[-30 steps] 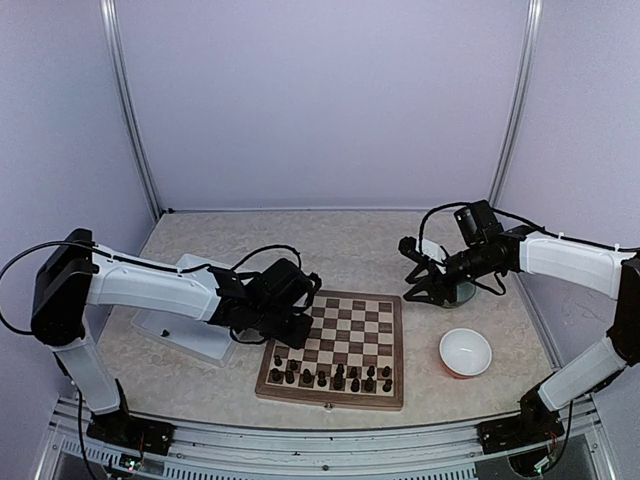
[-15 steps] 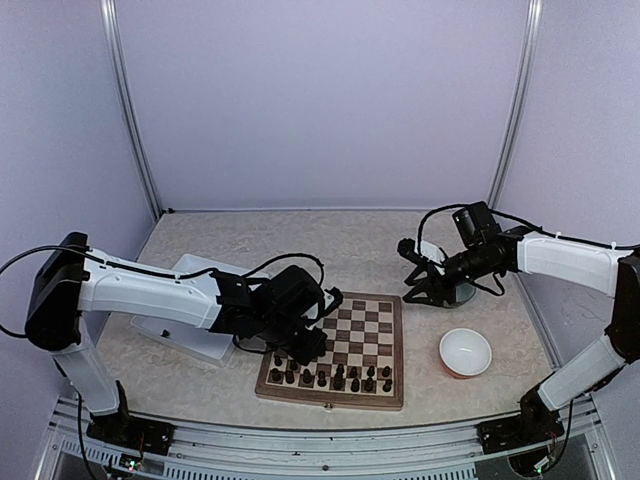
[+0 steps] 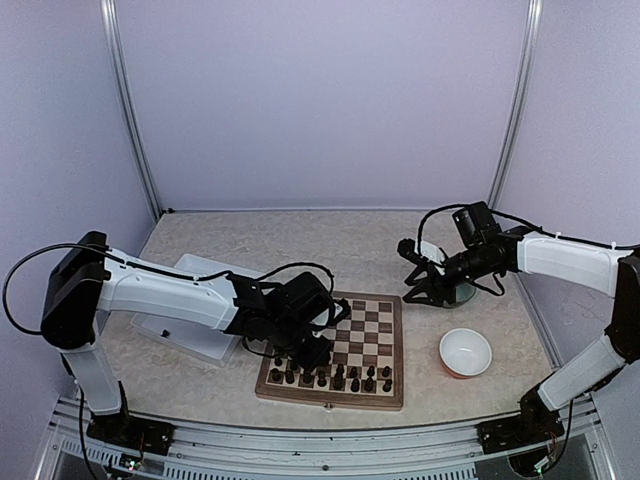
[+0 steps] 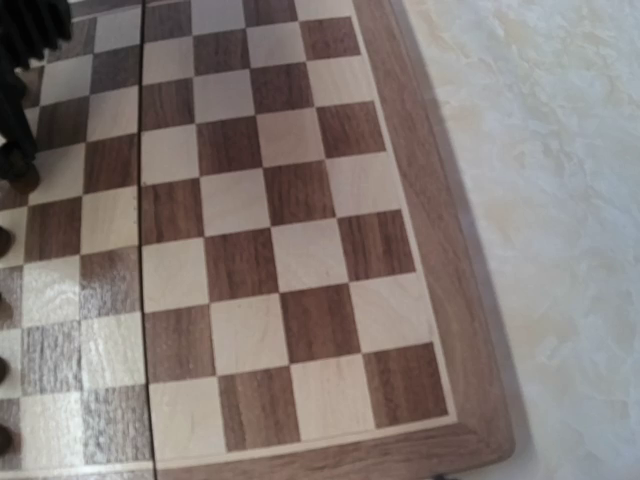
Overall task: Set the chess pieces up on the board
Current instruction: Place the pawn at e7.
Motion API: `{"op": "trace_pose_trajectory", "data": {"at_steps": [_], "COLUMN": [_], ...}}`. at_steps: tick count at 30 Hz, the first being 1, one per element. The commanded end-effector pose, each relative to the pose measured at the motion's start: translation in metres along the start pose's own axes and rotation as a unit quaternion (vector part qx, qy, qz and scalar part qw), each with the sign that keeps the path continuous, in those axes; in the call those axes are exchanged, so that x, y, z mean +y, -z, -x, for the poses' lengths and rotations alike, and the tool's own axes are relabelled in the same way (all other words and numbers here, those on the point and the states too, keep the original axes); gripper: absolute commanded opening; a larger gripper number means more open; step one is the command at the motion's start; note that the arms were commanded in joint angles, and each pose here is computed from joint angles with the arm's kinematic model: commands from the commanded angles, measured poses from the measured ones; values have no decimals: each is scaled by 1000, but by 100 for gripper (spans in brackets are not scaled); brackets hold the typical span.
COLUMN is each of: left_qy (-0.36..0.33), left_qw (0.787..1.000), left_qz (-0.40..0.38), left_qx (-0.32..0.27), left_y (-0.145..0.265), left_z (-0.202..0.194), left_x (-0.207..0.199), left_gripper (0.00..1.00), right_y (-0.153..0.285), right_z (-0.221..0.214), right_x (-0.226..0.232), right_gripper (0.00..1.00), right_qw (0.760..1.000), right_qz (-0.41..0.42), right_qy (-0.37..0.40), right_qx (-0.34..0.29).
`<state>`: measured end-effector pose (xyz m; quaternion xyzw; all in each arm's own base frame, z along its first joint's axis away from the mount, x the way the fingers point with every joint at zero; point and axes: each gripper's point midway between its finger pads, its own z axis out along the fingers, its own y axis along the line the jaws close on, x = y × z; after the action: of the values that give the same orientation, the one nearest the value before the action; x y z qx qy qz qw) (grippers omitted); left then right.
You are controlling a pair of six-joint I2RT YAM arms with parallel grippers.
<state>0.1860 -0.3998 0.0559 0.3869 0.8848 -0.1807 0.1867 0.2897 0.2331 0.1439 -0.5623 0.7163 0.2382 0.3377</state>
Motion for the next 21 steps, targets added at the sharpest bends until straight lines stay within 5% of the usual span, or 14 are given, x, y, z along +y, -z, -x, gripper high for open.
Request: {"op": "trace_pose_trajectory", "data": {"at_steps": [1, 21], "left_qy": [-11, -12], "left_qw": [1000, 1000], "left_qz": [-9, 1], "left_qx": [13, 22], "left_y": [-4, 4], "left_z": [-2, -13], "left_x": [-7, -9], "left_gripper": [6, 5], "right_y": [-3, -2], "right_z": [-10, -9], "right_x": [2, 3], "right_gripper": [47, 47], "right_qw": [1000, 1000], "right_qz": [9, 11], "right_qy": [-8, -9], "right_qx": [7, 6]}}
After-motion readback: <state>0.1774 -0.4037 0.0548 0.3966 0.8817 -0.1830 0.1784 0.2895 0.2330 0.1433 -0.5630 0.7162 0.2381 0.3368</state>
